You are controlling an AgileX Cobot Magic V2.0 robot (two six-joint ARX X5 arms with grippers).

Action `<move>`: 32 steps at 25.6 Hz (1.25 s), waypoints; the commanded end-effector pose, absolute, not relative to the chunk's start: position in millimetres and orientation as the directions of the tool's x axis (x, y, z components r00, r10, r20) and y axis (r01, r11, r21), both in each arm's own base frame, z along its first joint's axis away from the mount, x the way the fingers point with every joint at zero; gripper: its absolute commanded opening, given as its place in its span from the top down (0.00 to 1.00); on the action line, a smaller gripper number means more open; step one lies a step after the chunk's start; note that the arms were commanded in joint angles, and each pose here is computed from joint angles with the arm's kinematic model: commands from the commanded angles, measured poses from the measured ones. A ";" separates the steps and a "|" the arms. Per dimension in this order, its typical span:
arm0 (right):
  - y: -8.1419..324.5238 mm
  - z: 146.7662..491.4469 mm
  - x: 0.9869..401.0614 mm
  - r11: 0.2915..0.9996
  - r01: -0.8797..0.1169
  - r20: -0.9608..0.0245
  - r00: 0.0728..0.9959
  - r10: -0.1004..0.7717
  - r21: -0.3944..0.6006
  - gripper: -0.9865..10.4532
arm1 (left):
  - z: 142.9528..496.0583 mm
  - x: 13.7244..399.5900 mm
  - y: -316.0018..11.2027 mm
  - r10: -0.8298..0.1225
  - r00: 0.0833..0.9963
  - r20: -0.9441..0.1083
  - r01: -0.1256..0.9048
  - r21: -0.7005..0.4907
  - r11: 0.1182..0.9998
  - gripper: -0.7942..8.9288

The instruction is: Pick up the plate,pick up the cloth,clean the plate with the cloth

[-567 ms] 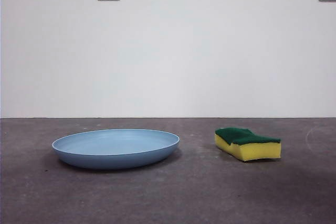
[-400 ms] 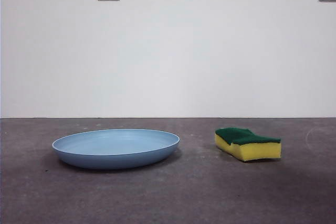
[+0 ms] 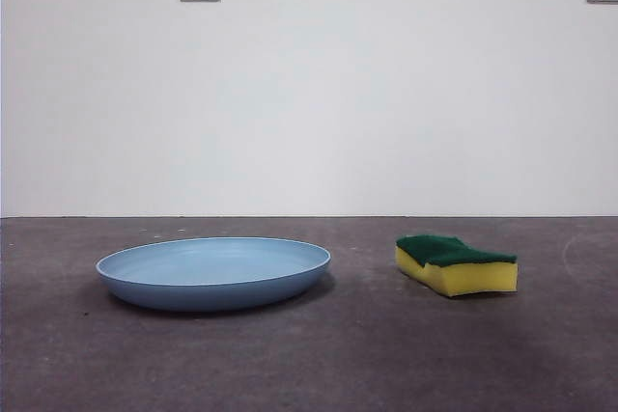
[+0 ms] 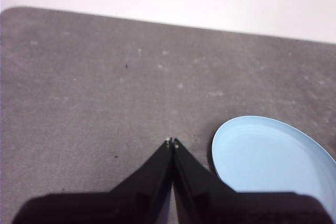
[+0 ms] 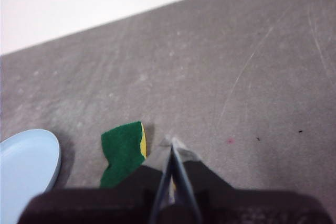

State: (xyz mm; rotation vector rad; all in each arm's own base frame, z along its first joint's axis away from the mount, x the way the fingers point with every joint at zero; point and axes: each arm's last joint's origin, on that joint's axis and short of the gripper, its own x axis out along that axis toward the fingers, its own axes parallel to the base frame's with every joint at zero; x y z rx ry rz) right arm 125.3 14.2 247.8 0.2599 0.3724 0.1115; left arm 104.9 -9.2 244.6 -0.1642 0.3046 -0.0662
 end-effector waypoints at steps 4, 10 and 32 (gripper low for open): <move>20.4 267.7 153.1 0.955 -0.161 -0.466 0.845 0.263 0.248 0.91 | 268.4 132.0 -14.0 -0.177 0.886 -0.427 0.096 -0.204 0.974 0.92; 25.6 275.0 180.8 0.941 -0.233 -0.588 0.736 0.336 0.245 0.91 | 275.6 164.3 -22.0 -0.350 0.763 -0.543 0.241 -0.263 0.934 0.92; 28.0 273.6 205.1 0.944 -0.210 -0.670 0.666 0.328 0.254 0.47 | 233.9 307.2 -68.2 -0.351 0.475 -0.807 0.199 -0.290 0.936 0.50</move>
